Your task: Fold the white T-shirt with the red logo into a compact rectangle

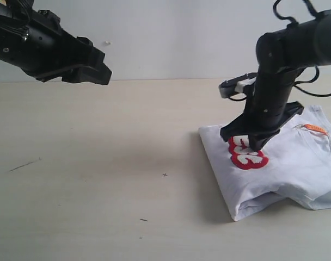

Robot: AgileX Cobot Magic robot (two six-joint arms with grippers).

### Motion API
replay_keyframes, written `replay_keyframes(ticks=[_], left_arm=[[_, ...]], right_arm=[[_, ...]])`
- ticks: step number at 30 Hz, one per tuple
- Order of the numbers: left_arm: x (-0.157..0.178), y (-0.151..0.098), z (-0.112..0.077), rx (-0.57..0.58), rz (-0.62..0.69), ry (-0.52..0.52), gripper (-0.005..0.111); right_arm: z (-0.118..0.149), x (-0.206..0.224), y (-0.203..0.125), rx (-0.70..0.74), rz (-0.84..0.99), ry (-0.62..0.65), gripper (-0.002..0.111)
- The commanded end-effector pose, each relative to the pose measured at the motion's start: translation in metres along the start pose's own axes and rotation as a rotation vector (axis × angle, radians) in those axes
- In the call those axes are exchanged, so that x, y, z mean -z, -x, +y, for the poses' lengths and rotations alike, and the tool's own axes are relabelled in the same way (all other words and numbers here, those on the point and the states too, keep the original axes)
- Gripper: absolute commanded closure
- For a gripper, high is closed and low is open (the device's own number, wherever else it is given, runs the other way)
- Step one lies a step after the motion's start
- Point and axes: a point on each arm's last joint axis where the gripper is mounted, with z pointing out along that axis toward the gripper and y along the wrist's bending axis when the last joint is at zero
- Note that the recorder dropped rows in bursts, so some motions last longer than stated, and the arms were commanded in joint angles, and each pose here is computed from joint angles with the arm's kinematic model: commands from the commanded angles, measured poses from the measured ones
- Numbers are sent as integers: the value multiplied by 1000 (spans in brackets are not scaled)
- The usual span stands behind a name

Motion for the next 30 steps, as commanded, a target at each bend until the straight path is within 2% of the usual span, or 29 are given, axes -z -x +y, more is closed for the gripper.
replay_keyframes(ticks=[1, 7, 12, 16, 19, 21, 25, 28, 30], left_arm=[[1, 0, -2, 0, -4, -9, 56], [2, -1, -3, 0, -3, -10, 56], [2, 0, -2, -2, -5, -8, 56], [2, 0, -2, -4, -5, -6, 56], [2, -2, -3, -4, 16, -12, 56], [4, -3, -3, -10, 23, -11, 56], [13, -5, -6, -26, 36, -17, 59], [13, -11, -7, -62, 72, -33, 79], [3, -20, -6, -60, 80, -50, 102]], right_arm=[[34, -24, 0, 48, 64, 74, 108], [82, -48, 5, 87, 18, 271, 108], [116, -37, 11, 90, -46, 396, 108], [149, -24, 16, 152, -122, 511, 108], [160, -13, 23, 155, -175, 586, 108], [158, -2, 26, 181, -202, 581, 108], [120, 21, 33, 147, -257, 437, 108], [81, 39, 33, 68, -281, 309, 108], [56, 45, 30, 22, -288, 263, 108]])
